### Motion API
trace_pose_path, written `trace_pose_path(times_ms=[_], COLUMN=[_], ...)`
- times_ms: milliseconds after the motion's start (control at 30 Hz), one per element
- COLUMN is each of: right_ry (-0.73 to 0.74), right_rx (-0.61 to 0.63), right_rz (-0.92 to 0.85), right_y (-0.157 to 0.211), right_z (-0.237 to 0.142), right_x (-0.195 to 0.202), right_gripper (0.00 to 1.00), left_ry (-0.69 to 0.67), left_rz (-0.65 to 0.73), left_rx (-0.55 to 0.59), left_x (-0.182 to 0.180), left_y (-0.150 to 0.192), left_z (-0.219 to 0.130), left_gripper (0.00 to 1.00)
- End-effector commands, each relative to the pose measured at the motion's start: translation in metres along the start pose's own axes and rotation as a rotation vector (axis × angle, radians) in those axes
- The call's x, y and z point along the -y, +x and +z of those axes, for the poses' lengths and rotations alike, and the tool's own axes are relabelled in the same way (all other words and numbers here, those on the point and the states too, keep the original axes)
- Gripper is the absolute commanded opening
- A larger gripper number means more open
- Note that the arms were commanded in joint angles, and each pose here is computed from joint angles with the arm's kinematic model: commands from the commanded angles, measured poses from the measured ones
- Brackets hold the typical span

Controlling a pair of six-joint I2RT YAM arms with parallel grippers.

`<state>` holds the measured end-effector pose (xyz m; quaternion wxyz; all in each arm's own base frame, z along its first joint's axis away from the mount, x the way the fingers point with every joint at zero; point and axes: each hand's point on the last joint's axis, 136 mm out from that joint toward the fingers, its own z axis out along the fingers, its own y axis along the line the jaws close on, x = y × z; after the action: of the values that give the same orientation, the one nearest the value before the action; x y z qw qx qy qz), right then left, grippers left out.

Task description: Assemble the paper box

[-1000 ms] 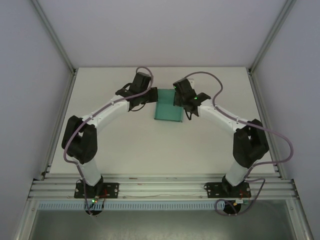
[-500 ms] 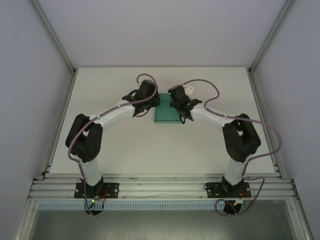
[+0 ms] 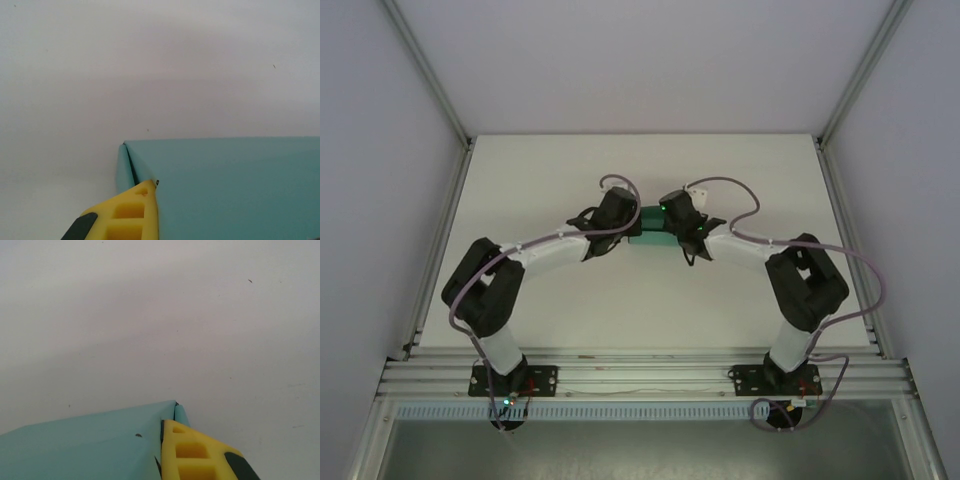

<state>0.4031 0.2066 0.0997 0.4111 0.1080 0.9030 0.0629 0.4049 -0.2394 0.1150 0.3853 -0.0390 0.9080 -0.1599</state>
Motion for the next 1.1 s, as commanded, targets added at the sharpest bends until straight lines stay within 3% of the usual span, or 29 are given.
trace_pose_path(times_ms=[0,67,167,233,533,600,733,867,1067], right_ry=[0.044,0.046,0.050,0.044,0.072,0.069,0.053,0.037,0.044], right_rx=[-0.017,0.004,0.022,0.033,0.044,0.049,0.068,0.082,0.097], right_rz=[-0.043,-0.069,-0.092,-0.101,-0.150,-0.167,-0.206,-0.233,-0.273], right_y=[0.015,0.015,0.019,0.021,0.033,0.034,0.033,0.035,0.044], right_z=[-0.002,-0.006,-0.009,-0.011,-0.013,-0.014,-0.016,-0.016,-0.013], right_x=[0.017,0.018,0.024,0.027,0.040,0.038,0.029,0.021,0.011], right_gripper=[0.04,0.04,0.04,0.05,0.05,0.05,0.05,0.06,0.07], left_ry=[0.064,0.078,0.074,0.056,0.053,0.029,-0.081,-0.109,-0.010], left_rz=[0.019,0.026,0.029,0.028,0.049,0.038,-0.049,-0.177,-0.299], left_rx=[-0.014,-0.009,-0.007,-0.013,-0.035,-0.041,-0.031,-0.010,-0.103], left_x=[0.009,0.011,0.013,0.011,0.012,0.007,-0.013,-0.033,-0.041], left_y=[0.011,0.010,0.004,0.001,-0.009,-0.010,-0.025,-0.050,-0.046], left_z=[-0.012,-0.018,-0.026,-0.031,-0.065,-0.073,-0.084,-0.080,-0.035], left_gripper=[0.00,0.01,0.17,0.21,0.78,1.00,1.00,1.00,1.00])
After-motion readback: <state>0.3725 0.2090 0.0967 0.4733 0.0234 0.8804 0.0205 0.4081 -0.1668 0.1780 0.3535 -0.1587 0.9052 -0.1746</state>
